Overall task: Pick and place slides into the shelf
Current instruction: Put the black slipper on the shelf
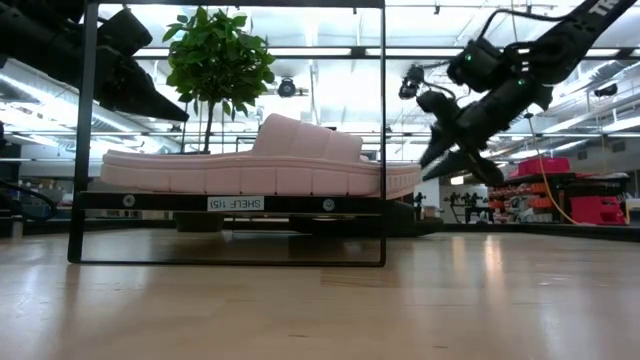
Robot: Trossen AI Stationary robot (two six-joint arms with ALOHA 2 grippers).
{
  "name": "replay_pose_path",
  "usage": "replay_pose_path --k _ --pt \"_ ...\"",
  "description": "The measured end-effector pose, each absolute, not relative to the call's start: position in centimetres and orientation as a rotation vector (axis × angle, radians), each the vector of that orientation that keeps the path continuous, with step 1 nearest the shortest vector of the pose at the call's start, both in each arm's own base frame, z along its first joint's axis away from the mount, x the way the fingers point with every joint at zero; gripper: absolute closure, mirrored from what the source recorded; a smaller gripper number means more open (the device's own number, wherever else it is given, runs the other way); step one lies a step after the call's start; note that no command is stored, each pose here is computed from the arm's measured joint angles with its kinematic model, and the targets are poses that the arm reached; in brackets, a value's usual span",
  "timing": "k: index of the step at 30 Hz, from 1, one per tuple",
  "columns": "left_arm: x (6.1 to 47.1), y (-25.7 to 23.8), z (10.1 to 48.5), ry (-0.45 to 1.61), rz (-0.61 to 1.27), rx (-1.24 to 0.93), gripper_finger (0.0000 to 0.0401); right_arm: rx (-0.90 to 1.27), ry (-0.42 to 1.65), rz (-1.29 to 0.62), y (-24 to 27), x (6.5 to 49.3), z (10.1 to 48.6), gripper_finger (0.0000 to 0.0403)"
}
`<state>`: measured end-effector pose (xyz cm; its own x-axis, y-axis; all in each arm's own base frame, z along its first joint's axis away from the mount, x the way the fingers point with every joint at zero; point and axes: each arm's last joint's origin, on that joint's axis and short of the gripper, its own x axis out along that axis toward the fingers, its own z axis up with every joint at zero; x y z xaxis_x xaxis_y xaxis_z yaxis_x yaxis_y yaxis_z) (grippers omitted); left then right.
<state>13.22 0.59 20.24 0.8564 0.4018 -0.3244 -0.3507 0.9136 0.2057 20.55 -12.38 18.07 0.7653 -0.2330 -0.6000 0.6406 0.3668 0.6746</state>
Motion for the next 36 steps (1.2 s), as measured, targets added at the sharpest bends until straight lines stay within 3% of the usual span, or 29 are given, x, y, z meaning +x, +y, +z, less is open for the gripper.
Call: replay_pose_path --k 9,23,36 --pt "13.2 0.6 20.2 0.37 0.397 0.141 0.0365 1.104 0.466 -0.69 -14.9 19.7 16.1 0.0287" --pt "13.2 0.6 20.3 0.37 0.397 0.141 0.0362 1.174 0.431 -0.621 -16.4 21.2 13.6 0.0188" --pt "13.2 0.6 20.3 0.369 0.397 0.141 0.0373 1.202 0.36 -0.569 -17.0 22.1 12.7 0.0192"
